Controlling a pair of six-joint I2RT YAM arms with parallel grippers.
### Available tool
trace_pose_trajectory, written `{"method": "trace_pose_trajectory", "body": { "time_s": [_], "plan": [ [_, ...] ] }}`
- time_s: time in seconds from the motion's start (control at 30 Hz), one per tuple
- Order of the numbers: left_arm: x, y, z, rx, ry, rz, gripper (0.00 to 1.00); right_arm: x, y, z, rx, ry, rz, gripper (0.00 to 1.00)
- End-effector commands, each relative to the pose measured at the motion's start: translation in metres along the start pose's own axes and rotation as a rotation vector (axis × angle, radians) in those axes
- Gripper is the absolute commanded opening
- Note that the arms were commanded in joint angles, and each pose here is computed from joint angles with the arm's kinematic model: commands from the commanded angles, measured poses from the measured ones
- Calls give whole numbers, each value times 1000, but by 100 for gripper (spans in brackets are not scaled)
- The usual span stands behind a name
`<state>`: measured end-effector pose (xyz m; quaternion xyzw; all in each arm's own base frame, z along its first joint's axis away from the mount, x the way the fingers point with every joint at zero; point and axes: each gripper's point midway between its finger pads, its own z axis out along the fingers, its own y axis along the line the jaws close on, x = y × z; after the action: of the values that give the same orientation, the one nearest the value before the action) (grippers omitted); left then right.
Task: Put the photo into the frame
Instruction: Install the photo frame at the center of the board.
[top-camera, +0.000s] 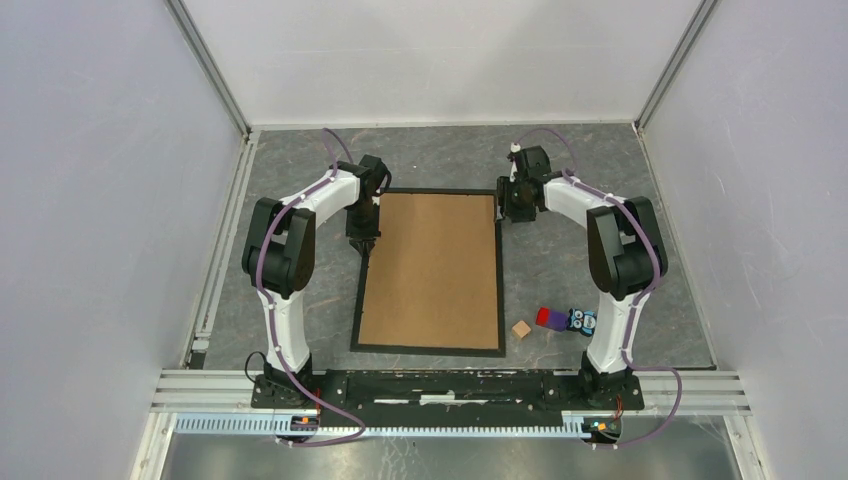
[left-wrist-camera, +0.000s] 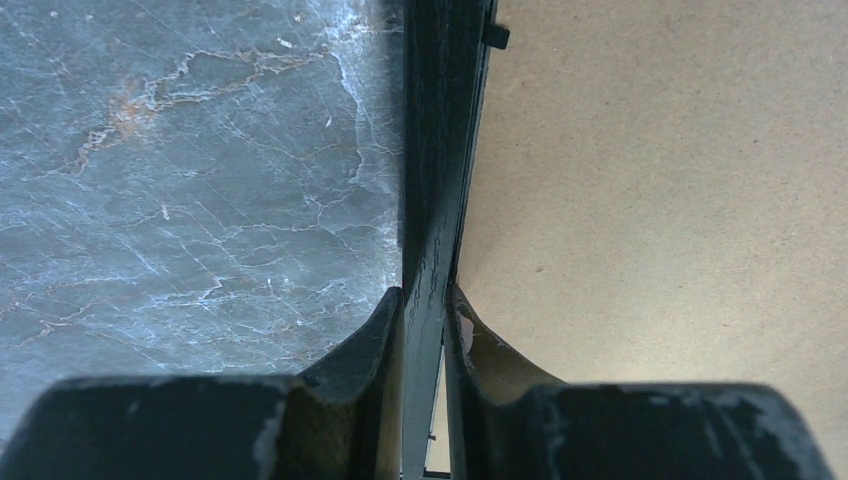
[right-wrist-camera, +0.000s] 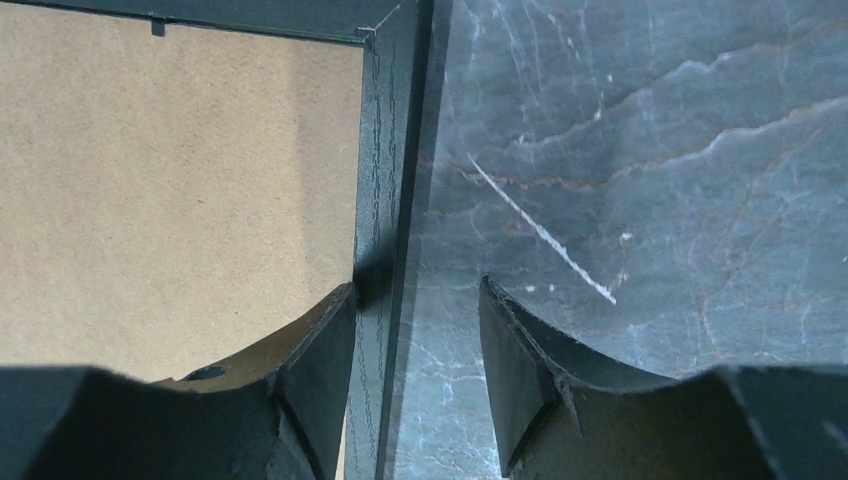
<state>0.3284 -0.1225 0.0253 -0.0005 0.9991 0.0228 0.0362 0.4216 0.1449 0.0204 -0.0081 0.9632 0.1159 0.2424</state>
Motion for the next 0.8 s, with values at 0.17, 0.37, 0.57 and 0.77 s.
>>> {"method": "trace_pose_trajectory", "body": {
  "time_s": [0.17, 0.37, 0.57, 0.77],
  "plan": [
    [4, -5, 12, 19, 20, 60, 23, 51, -40, 37, 252, 207, -145, 54],
    [7, -3, 18, 3, 40, 70, 23, 56, -44, 43, 332, 287, -288, 55],
    [7, -3, 17, -2, 37, 78, 23, 47, -36, 57, 427, 387, -551, 56],
    [7, -4, 15, -1, 33, 85, 23, 50, -26, 64, 410, 435, -628, 56]
  ]
}}
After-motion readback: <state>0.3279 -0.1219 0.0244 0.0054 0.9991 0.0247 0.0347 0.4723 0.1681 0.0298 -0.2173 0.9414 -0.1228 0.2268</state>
